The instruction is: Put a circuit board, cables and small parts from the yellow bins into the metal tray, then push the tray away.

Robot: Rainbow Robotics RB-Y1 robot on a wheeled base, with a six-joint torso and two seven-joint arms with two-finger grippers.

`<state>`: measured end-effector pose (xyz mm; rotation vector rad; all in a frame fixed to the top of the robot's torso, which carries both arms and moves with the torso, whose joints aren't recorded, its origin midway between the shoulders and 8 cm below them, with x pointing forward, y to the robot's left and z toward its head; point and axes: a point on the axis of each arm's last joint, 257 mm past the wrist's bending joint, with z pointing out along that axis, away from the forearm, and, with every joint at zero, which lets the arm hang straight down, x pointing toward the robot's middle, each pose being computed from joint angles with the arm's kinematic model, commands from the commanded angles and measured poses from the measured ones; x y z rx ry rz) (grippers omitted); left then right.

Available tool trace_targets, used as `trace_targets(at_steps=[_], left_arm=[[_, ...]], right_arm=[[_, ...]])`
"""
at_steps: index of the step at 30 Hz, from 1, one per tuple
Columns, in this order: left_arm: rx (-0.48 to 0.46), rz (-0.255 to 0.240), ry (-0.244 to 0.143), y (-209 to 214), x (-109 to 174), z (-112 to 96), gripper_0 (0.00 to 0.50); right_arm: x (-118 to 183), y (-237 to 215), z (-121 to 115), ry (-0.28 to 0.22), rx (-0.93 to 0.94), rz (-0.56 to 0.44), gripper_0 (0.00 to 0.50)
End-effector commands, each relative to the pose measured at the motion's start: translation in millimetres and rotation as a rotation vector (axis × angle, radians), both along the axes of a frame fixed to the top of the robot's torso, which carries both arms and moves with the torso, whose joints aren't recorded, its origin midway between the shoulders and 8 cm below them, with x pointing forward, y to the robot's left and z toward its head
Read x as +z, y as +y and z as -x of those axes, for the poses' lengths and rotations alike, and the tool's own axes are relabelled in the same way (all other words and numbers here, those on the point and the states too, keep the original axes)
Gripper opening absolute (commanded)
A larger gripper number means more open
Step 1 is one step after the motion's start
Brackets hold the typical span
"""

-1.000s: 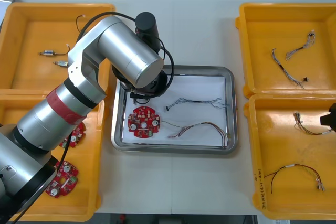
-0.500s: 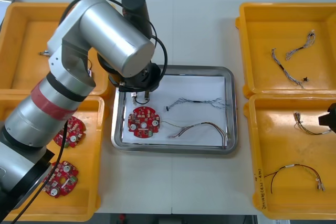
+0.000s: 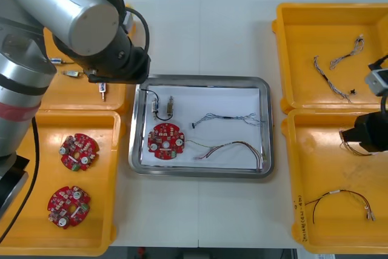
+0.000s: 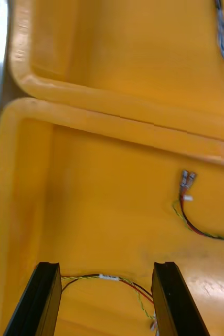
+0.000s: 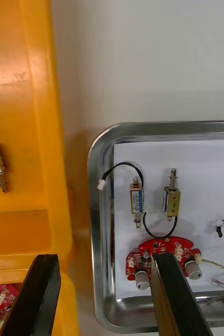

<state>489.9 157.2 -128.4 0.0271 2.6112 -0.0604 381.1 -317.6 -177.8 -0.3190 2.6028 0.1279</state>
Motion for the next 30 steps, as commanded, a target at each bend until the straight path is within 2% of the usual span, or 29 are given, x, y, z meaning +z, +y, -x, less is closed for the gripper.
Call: trace_targets(at_steps=[1, 6, 11, 15, 18, 26, 30], left_arm=[[0.034, 0.033, -0.043, 30, 28, -1, 0.500], [0.032, 0.037, -0.048, 47, 39, -1, 0.500], [-0.006, 0.008, -0.064, 72, 46, 2, 0.500], [-0.017, -0.005, -0.068, 88, 45, 8, 0.500], [-0.020, -0.018, -0.070, 104, 44, 16, 0.500], [-0.019, 0.029, -0.056, 128, 48, 34, 0.500], [-0.019, -0.012, -0.055, 143, 42, 48, 0.500]], right_arm=[[26, 35, -17, -0.056, 0.167, 0.060, 0.500], [35, 72, -24, -0.073, 0.281, 0.081, 0.500], [44, 128, -29, -0.097, 0.434, 0.109, 0.500], [42, 156, -26, -0.096, 0.515, 0.133, 0.500], [35, 185, -20, -0.093, 0.602, 0.181, 0.500], [17, 241, -1, -0.092, 0.788, 0.297, 0.500], [5, 269, 14, -0.079, 0.892, 0.348, 0.500]])
